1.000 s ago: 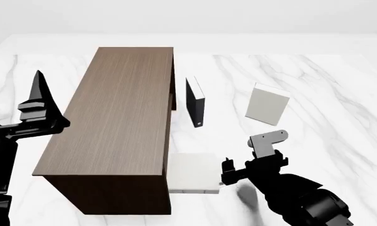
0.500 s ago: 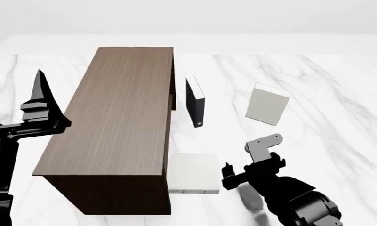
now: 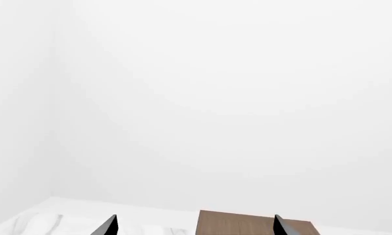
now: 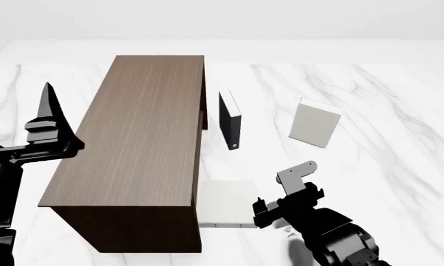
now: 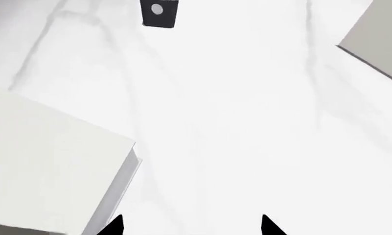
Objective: Pick up the book on the right and place it under the cabinet shelf.
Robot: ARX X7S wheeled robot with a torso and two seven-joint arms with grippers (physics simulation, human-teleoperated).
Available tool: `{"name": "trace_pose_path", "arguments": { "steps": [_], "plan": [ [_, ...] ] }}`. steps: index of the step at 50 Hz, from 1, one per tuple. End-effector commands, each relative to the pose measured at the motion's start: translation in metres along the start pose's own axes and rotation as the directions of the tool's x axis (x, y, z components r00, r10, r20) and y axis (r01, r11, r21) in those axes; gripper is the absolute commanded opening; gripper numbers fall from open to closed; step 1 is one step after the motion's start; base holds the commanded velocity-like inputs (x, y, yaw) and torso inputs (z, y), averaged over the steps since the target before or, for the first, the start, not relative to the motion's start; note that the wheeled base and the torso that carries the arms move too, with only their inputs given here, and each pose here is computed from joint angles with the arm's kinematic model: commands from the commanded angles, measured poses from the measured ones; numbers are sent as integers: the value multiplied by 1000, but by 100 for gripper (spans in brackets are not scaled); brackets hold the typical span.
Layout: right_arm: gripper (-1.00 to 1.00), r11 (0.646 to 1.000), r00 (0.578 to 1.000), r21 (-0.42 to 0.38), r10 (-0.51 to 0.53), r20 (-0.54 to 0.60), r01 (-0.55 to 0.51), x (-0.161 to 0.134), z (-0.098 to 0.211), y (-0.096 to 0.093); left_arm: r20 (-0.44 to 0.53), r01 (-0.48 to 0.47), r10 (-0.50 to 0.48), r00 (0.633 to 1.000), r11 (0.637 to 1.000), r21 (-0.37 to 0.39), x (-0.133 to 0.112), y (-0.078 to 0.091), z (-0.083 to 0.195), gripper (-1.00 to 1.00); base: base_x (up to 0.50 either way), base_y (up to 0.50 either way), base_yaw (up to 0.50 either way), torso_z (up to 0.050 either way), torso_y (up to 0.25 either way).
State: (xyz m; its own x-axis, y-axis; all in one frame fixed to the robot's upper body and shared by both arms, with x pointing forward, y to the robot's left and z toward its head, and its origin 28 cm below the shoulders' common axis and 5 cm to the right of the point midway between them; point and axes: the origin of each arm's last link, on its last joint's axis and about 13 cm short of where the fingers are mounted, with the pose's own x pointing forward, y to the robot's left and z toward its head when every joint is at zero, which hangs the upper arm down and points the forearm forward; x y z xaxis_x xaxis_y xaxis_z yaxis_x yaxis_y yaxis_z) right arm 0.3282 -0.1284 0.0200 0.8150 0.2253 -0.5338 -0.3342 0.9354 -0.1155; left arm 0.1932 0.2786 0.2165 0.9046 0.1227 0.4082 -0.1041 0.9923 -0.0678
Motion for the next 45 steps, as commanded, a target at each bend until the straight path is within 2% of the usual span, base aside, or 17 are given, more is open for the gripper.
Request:
{"name": "trace_pose_path", "arguments": {
  "steps": [1,45],
  "plan": [
    [100,1000,1000,-20,22,-11,-22,10,1,4,-2,0,0,1000,1000,0,0,0,0,100,0,0,0,0,0],
    [100,985,989,-78,150,-13,-151,20,10,33,-3,-3,3,1000,1000,-3,1,1,0,100,1,0,1,0,-2]
  ]
}}
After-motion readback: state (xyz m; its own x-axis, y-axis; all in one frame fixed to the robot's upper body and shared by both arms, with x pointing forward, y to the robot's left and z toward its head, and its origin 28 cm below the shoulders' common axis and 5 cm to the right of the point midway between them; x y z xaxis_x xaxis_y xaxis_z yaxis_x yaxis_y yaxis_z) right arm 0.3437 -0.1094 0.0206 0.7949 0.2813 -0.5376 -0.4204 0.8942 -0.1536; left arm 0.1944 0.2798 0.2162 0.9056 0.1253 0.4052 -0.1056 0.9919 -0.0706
